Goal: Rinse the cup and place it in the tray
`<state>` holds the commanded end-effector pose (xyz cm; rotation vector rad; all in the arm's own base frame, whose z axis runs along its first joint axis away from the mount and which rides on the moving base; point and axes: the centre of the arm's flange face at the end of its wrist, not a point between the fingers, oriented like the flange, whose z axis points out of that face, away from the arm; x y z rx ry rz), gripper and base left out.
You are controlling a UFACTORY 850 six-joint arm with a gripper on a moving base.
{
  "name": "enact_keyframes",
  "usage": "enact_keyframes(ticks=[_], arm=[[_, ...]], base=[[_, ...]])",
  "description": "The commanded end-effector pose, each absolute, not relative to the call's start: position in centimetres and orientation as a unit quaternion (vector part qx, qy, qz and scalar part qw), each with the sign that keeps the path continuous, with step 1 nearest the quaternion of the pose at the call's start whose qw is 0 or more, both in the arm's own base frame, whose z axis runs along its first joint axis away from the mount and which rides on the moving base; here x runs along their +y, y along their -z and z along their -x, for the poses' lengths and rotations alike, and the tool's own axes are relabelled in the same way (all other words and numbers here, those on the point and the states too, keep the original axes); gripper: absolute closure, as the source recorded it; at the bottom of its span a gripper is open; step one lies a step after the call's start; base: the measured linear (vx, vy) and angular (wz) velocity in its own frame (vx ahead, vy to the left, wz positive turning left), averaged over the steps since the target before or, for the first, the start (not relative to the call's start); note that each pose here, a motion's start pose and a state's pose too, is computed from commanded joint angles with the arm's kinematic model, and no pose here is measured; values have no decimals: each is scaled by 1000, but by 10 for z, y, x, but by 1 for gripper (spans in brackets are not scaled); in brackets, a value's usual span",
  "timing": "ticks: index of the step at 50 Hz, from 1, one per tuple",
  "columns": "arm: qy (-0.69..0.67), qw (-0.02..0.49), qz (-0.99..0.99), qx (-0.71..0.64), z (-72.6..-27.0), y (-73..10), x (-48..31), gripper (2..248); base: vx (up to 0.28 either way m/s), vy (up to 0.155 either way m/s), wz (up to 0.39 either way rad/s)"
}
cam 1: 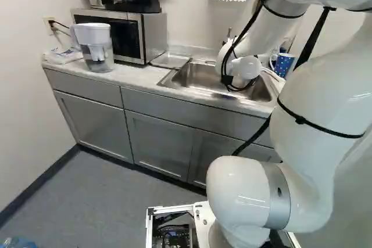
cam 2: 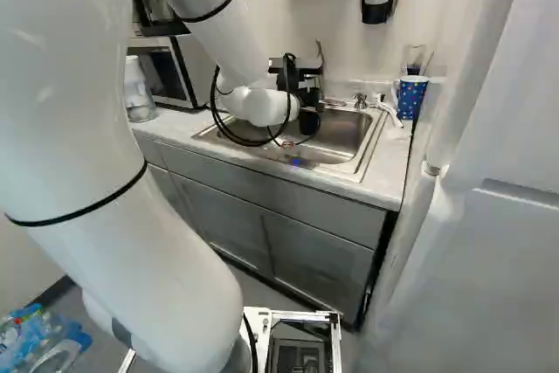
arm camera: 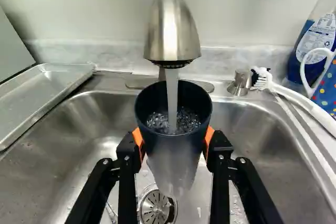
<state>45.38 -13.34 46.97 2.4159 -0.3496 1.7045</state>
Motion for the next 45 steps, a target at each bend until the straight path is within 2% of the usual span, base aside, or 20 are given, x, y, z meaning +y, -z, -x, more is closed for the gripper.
enact_keyframes(ticks=[45], arm=[[-571, 78, -810, -111, -455, -470, -127, 125]], base=[[0, 0, 0]])
